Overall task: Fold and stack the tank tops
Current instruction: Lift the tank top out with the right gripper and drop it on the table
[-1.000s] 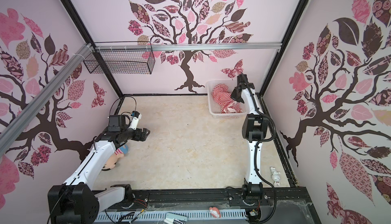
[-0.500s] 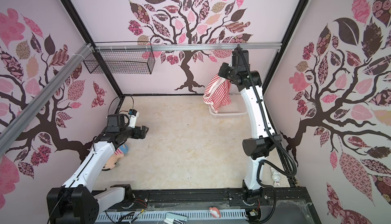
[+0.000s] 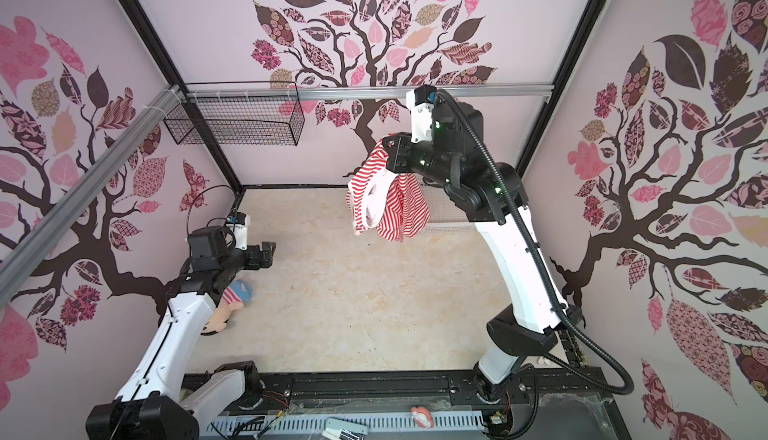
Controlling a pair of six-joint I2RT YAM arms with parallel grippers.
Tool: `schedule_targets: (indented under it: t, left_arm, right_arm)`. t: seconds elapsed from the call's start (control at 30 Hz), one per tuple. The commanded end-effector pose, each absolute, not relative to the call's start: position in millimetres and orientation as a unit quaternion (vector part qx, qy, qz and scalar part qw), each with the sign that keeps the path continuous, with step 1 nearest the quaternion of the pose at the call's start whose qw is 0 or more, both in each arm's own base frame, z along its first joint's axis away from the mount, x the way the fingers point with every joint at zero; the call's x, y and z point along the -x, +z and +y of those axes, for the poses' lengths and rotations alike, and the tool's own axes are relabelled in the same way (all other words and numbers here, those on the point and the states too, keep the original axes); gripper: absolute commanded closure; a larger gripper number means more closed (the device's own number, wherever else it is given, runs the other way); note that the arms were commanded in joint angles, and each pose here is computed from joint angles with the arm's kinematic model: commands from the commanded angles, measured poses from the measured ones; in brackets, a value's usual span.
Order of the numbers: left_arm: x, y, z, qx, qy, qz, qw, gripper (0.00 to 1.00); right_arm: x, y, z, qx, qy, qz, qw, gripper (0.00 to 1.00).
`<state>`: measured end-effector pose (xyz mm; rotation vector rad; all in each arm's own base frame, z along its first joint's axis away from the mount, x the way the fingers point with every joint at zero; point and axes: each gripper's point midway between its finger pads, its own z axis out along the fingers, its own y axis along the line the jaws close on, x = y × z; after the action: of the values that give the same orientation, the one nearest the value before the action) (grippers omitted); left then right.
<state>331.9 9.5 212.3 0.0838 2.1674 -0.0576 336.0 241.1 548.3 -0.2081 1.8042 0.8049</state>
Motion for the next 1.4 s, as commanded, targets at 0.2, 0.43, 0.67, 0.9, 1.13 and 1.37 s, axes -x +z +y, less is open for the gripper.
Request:
schedule_targets:
  t: [0.2, 0.43, 0.67, 0.9, 1.13, 1.37]
  left_arm:
    - [-326.8, 216.9, 10.1, -0.036, -0.021, 0.872, 0.488, 0.04]
    - [-326.2, 206.1, 9.0, -0.041, -0.023, 0.878, 0.476, 0.04]
    - [-326.5, 193.6, -8.5, -0.073, -0.068, 0.883, 0.459, 0.03]
    - [-318.3, 160.0, -58.4, -0.167, -0.113, 0.901, 0.384, 0.03]
    - [-298.6, 157.8, -108.0, -0.261, -0.156, 0.881, 0.363, 0.03]
    - [-281.8, 135.2, -161.6, -0.358, -0.143, 0.862, 0.328, 0.03]
  right_arm:
    - [-283.0, 542.0, 294.8, 0.139, 0.473, 0.738, 0.46, 1.0]
    - [-336.7, 391.9, 342.1, 0.099, 0.443, 0.824, 0.34, 1.0]
    - [-453.0, 276.5, 356.2, 0.048, 0.383, 0.868, 0.313, 1.0]
    - [-569.2, 230.5, 362.4, -0.021, 0.363, 0.872, 0.328, 0.63]
    - [-560.7, 251.1, 327.3, -0.03, 0.34, 0.875, 0.343, 0.0]
    - [-507.9, 232.8, 275.1, -0.032, 0.222, 0.91, 0.35, 0.0]
